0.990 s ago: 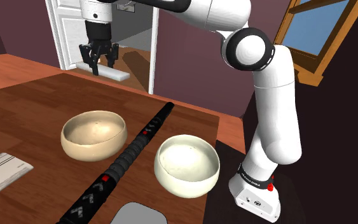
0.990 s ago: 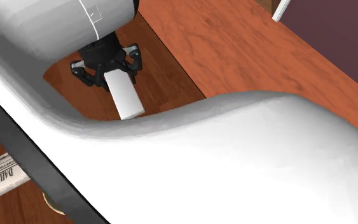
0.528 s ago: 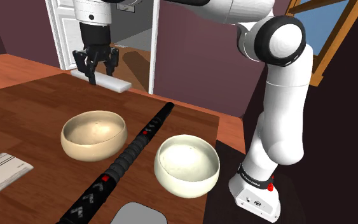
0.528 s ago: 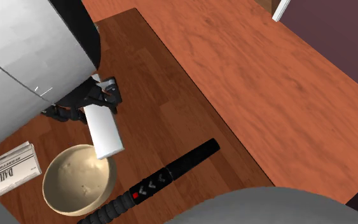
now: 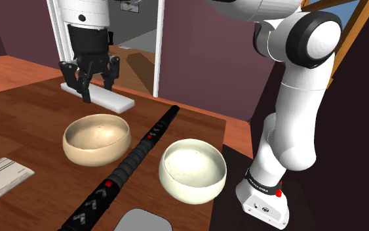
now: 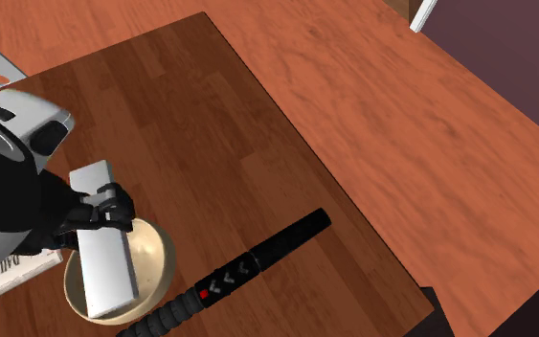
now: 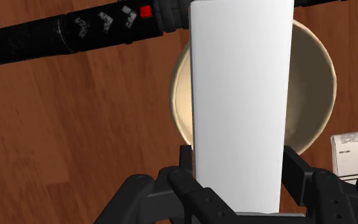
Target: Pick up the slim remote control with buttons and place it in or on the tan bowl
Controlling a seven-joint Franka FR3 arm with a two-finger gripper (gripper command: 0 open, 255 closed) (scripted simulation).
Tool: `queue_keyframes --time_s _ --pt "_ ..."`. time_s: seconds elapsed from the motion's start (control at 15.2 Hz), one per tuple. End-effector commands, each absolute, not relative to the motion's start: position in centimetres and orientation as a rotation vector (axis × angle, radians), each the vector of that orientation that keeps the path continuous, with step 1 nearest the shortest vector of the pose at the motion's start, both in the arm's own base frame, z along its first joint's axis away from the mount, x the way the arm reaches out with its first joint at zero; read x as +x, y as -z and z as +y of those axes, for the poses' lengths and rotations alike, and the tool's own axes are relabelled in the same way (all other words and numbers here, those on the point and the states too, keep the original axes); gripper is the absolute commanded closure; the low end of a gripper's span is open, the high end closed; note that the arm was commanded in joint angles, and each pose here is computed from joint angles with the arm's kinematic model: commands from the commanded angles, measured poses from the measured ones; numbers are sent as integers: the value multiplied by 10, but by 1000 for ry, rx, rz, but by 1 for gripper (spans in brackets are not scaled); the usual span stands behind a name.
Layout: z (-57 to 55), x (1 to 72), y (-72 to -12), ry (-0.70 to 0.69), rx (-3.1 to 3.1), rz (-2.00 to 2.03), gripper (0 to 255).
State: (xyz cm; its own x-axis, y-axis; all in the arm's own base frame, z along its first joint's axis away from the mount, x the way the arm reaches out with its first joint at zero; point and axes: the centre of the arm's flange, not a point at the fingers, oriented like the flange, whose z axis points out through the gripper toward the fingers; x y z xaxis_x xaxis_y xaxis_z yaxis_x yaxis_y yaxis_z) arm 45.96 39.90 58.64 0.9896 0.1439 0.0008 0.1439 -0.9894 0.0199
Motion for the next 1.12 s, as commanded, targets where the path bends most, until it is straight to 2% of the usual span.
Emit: queue_keyframes --time_s 0.0,1.06 --pt "415 436 -586 -4 3114 223 255" --pt "423 425 -515 -4 3114 223 255"
